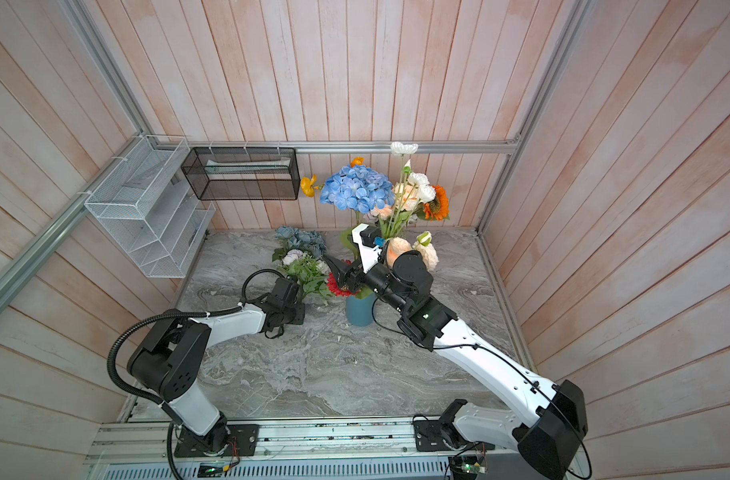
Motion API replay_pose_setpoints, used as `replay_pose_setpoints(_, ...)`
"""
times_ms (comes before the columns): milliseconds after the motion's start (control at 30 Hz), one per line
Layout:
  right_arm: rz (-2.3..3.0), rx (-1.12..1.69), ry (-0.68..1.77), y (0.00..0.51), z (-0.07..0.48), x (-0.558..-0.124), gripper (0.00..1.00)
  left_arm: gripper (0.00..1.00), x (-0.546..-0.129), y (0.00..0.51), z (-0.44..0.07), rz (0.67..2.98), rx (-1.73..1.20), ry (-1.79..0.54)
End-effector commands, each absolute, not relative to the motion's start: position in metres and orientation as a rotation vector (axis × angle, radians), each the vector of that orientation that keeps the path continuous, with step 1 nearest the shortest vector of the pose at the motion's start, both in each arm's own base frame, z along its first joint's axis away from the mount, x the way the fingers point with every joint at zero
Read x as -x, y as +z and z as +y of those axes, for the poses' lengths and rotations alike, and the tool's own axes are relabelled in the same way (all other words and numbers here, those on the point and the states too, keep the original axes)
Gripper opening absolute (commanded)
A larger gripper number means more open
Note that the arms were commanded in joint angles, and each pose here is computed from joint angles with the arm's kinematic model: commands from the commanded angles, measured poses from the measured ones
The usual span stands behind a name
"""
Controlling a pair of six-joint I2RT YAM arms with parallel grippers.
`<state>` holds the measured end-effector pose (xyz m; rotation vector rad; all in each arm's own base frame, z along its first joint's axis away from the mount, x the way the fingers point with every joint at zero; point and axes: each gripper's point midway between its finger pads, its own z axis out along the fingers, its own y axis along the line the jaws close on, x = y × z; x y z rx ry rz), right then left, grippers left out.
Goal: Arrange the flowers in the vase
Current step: 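Grasp the white-lilac bouquet stems with the left gripper and lift them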
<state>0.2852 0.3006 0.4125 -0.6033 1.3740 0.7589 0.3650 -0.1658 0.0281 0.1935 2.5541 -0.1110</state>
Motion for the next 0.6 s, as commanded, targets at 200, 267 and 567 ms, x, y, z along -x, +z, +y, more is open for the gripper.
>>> replay_pose_setpoints(200, 1.345, 0.589, 0.716, 0.417, 0.294, -0.285, 0.79, 0.08, -0.366, 0.025, -0.167, 2.570, -0.226, -0.072)
replay_pose_setpoints(267, 1.345, 0.583, 0.707, 0.416, 0.292, -0.285, 0.79, 0.02, -0.369, 0.032, -0.170, 2.546, -0.238, -0.084)
replay_pose_setpoints(567, 1.334, 0.552, 0.688, 0.417, 0.284, -0.284, 0.79, 0.00, -0.373, 0.089, -0.182, 2.390, -0.223, -0.228)
